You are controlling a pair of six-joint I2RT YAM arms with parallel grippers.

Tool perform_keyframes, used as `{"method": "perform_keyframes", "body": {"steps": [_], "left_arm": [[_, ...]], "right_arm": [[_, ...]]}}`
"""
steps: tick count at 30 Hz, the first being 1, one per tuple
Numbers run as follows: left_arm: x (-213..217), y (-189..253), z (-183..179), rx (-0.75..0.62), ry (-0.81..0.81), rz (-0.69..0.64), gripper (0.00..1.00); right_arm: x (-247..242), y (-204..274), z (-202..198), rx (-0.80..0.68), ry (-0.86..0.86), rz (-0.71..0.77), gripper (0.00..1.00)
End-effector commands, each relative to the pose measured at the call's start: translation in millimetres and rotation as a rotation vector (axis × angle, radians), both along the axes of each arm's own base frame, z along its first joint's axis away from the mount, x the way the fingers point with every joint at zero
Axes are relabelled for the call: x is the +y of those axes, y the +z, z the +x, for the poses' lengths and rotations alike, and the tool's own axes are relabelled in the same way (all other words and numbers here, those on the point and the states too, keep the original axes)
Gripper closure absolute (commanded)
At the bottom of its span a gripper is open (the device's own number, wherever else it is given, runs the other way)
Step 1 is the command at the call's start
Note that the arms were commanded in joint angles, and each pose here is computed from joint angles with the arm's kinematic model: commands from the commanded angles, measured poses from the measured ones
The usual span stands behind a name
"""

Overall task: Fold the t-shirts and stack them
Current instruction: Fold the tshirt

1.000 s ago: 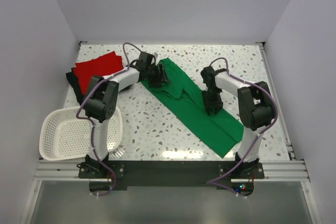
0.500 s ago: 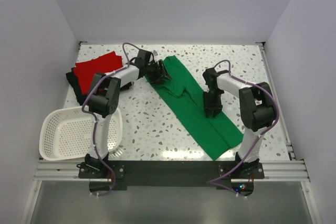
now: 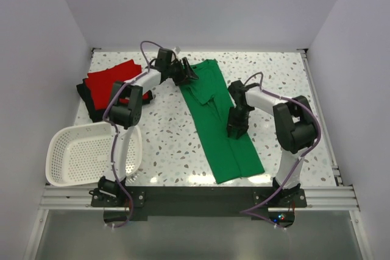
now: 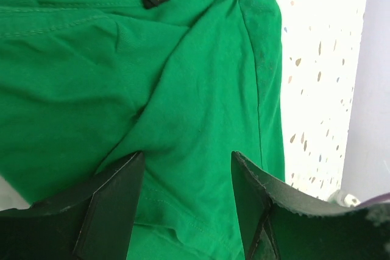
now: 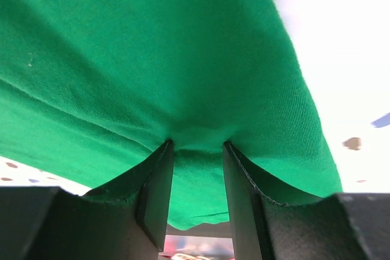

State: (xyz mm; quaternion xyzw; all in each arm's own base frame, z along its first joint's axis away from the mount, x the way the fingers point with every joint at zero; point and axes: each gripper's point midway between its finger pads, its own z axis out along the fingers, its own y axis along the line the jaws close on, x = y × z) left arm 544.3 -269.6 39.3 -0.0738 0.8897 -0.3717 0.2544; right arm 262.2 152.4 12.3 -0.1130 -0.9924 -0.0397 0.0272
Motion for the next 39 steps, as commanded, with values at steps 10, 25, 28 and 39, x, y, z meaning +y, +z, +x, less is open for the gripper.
{"method": "perform_keyframes", "body": {"steps": [10,25,28,39], "left_arm": [[36.8,-42.4,52.4,-0.104,0.082,0.057,0.34],[32.4,44.6,67.0,-0.330,0.093,-0.002,0.29],[31.8,82.2,56.0,-0.378,0.099,0.001,0.27],[16.5,157.8,-76.8,-0.398,0.081,0.198,0.26]], "right_arm": [[72.4,-18.5,5.9,-0.011,-0.125,0.051,0.57],[94.5,50.9,28.3,-0.197,0.055,0.113,0.54],[81.9,69.5,17.9,-0.238,0.099,0.113,0.53],[22.8,48.7,-66.1,-0.157,0.234,0.066,0.52]]}}
